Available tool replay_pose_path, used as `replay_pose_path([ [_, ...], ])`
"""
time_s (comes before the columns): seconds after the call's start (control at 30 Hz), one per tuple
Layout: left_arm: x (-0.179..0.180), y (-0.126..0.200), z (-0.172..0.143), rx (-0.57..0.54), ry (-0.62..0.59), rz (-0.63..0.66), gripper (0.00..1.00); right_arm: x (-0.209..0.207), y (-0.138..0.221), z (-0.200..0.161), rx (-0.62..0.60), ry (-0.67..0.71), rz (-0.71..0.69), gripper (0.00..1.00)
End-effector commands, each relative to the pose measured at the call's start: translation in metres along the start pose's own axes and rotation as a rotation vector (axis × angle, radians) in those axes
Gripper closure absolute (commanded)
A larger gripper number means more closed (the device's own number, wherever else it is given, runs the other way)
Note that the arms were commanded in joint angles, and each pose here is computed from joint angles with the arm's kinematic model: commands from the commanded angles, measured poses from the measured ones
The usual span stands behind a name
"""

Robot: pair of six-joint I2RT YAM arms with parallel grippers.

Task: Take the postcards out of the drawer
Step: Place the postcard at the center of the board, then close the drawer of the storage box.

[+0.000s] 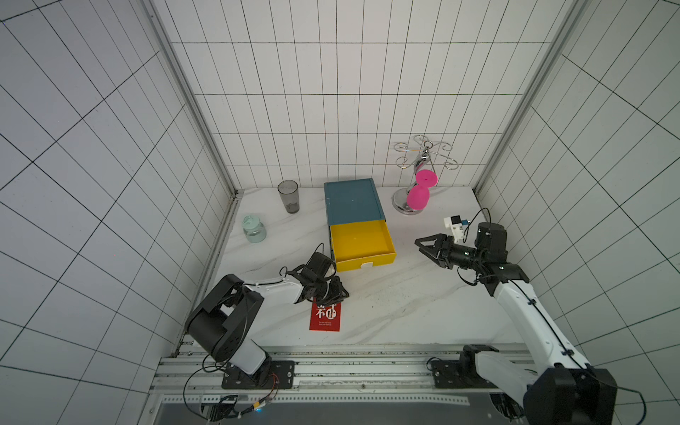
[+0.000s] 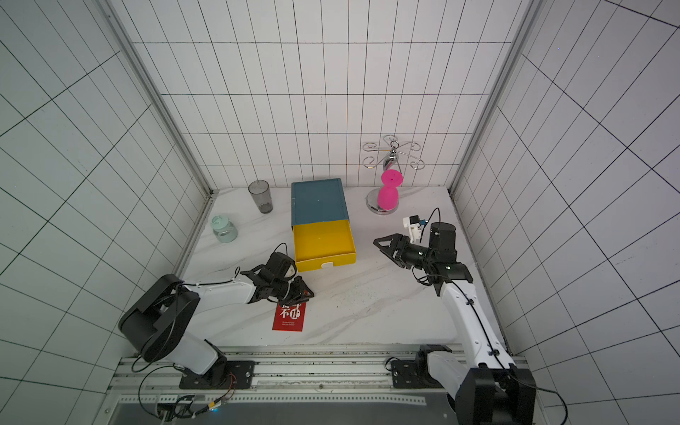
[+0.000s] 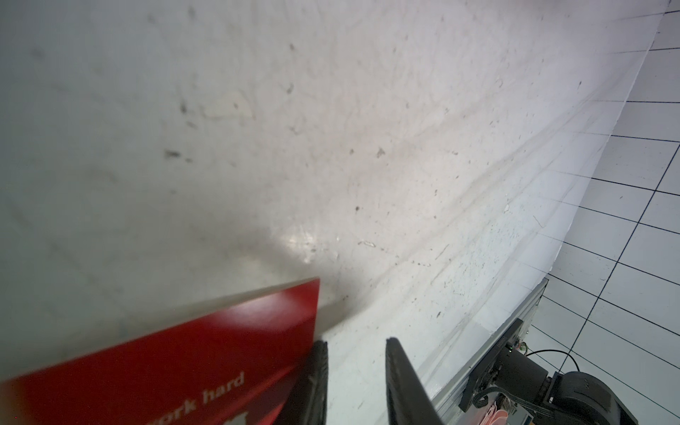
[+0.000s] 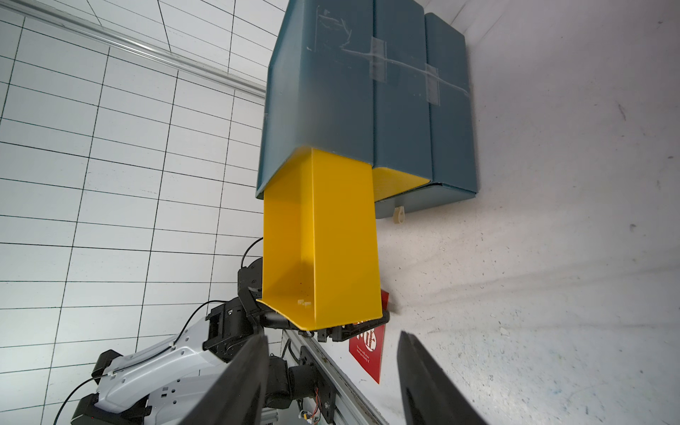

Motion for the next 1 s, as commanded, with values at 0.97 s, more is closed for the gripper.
replay_pose_path([
  [0.97,-0.034,0.081,-0.011,-0.218,-0.120,-0.124,0.65,0.026,0.003,0.062,-0.095,0.124,-0.108,0.41],
])
Point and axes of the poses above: each gripper's point midway between its finger pads, its own y axis back along the fingers, its own x axis along the line the jaws close on, z = x × y, the point moved 5 cm from there along y, back along the fingers, and after that the axes turned 3 degrees about y, right-handed, at the moved point
